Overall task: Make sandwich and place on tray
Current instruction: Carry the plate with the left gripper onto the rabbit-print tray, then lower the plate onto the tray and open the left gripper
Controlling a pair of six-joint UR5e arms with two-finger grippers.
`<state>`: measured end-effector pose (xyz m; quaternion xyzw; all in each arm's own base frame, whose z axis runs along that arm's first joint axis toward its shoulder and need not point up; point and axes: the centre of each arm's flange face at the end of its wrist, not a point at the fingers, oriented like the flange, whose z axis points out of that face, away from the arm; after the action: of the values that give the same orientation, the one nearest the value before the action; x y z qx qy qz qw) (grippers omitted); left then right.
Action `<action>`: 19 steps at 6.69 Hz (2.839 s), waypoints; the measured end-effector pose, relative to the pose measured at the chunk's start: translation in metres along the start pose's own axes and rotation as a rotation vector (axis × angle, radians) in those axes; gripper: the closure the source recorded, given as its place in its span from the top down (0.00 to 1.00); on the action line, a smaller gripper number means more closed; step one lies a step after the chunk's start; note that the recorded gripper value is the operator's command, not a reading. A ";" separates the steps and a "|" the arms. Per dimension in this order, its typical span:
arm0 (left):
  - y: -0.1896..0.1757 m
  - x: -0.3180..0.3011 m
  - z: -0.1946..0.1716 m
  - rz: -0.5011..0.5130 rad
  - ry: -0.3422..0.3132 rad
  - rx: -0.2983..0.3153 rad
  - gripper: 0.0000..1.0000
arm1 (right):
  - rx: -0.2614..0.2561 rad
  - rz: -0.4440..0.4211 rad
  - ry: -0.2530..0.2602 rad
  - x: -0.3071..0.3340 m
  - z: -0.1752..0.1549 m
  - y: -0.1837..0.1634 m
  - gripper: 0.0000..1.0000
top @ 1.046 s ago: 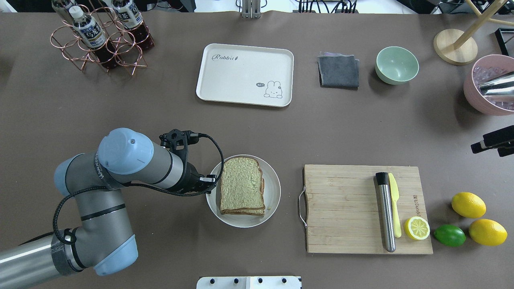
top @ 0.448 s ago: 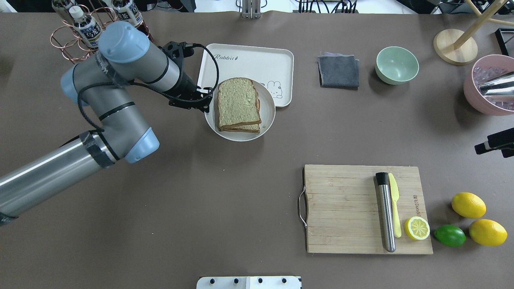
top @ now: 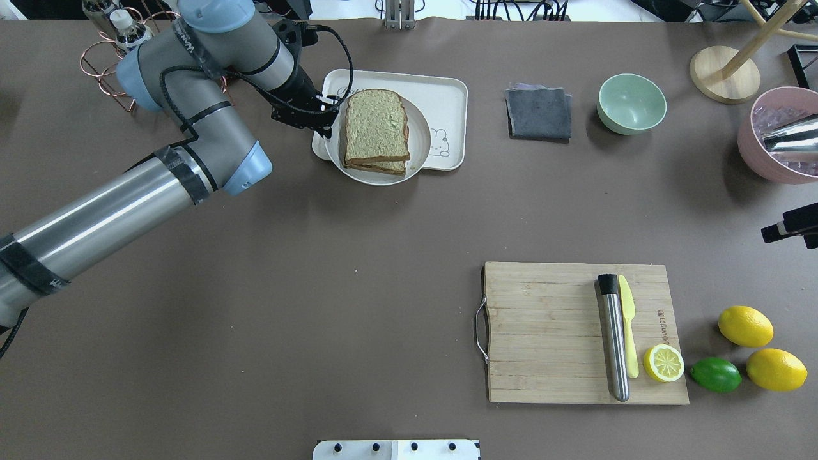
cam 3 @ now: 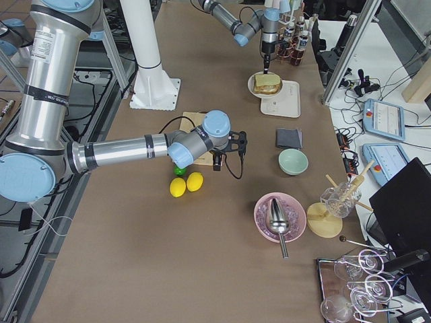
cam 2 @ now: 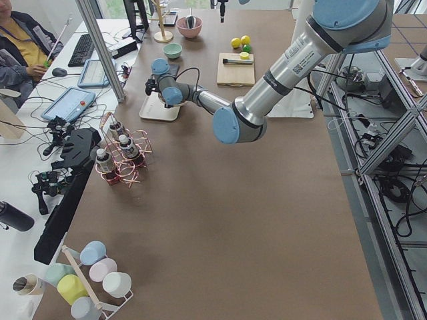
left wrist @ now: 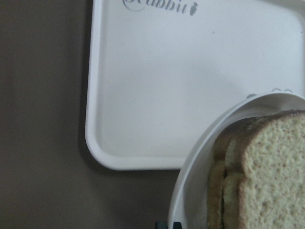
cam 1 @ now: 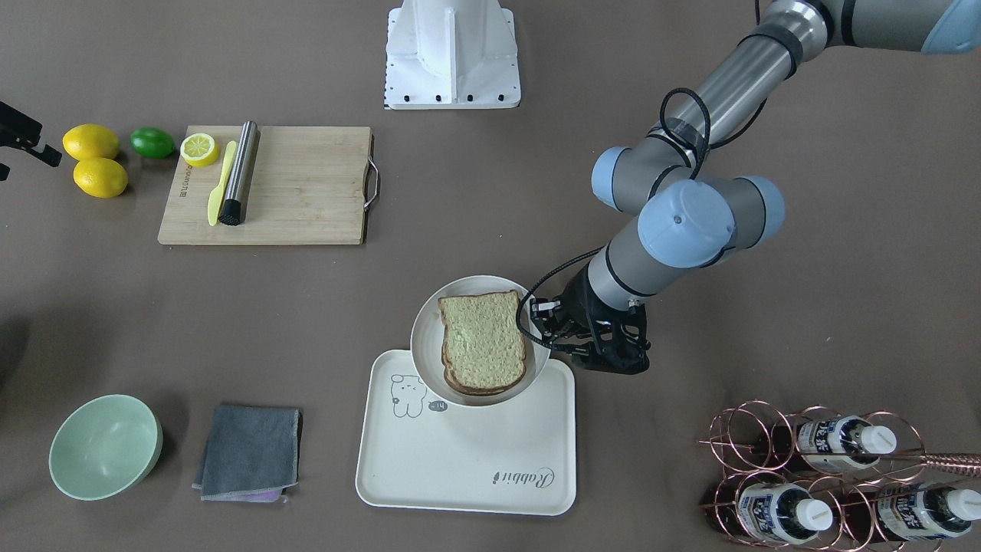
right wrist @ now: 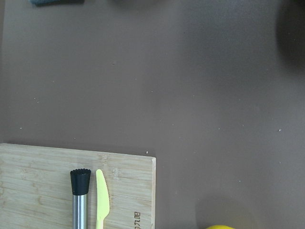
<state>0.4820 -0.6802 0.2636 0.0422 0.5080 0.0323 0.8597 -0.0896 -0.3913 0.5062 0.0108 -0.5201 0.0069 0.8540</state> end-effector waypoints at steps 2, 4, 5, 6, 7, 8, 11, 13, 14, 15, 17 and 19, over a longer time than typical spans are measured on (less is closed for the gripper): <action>-0.035 0.002 0.010 0.000 -0.024 -0.008 0.00 | 0.000 0.003 -0.001 0.000 -0.001 0.000 1.00; -0.046 0.001 0.018 0.000 -0.030 -0.006 0.00 | -0.002 0.011 0.001 -0.001 -0.002 -0.001 1.00; -0.049 0.000 0.022 -0.001 -0.033 -0.005 0.00 | -0.002 0.013 0.000 -0.001 -0.003 -0.002 1.00; -0.052 -0.002 0.025 -0.003 -0.039 -0.002 0.00 | -0.003 0.014 -0.001 -0.001 -0.003 -0.002 1.00; -0.054 -0.003 0.027 -0.004 -0.043 0.001 0.00 | -0.004 0.014 -0.001 -0.001 -0.003 -0.002 1.00; -0.054 -0.001 0.028 -0.002 -0.045 0.004 0.00 | -0.005 0.013 -0.002 -0.002 -0.002 -0.002 1.00; -0.049 0.010 0.037 0.003 -0.057 0.040 0.00 | -0.010 0.013 -0.001 -0.003 -0.001 -0.002 1.00; -0.048 0.012 0.040 -0.010 -0.064 0.062 0.38 | -0.015 0.018 0.002 -0.004 0.000 -0.003 1.00; -0.049 0.012 0.040 -0.013 -0.067 0.068 0.59 | -0.018 0.017 0.002 -0.005 0.001 -0.004 1.00; -0.049 0.012 0.040 -0.014 -0.069 0.071 0.69 | -0.019 0.014 0.001 -0.007 0.002 -0.005 1.00; -0.049 0.012 0.040 -0.019 -0.069 0.073 0.72 | -0.021 0.011 0.000 -0.008 0.003 -0.005 1.00; -0.047 0.012 0.030 -0.038 -0.062 0.083 0.73 | -0.020 0.009 0.000 -0.010 0.003 -0.006 1.00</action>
<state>0.5148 -0.7268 0.2630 0.0694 0.4825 -0.0065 0.8731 -0.0965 -0.3971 0.4989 -0.0001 -0.5203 0.0053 0.8540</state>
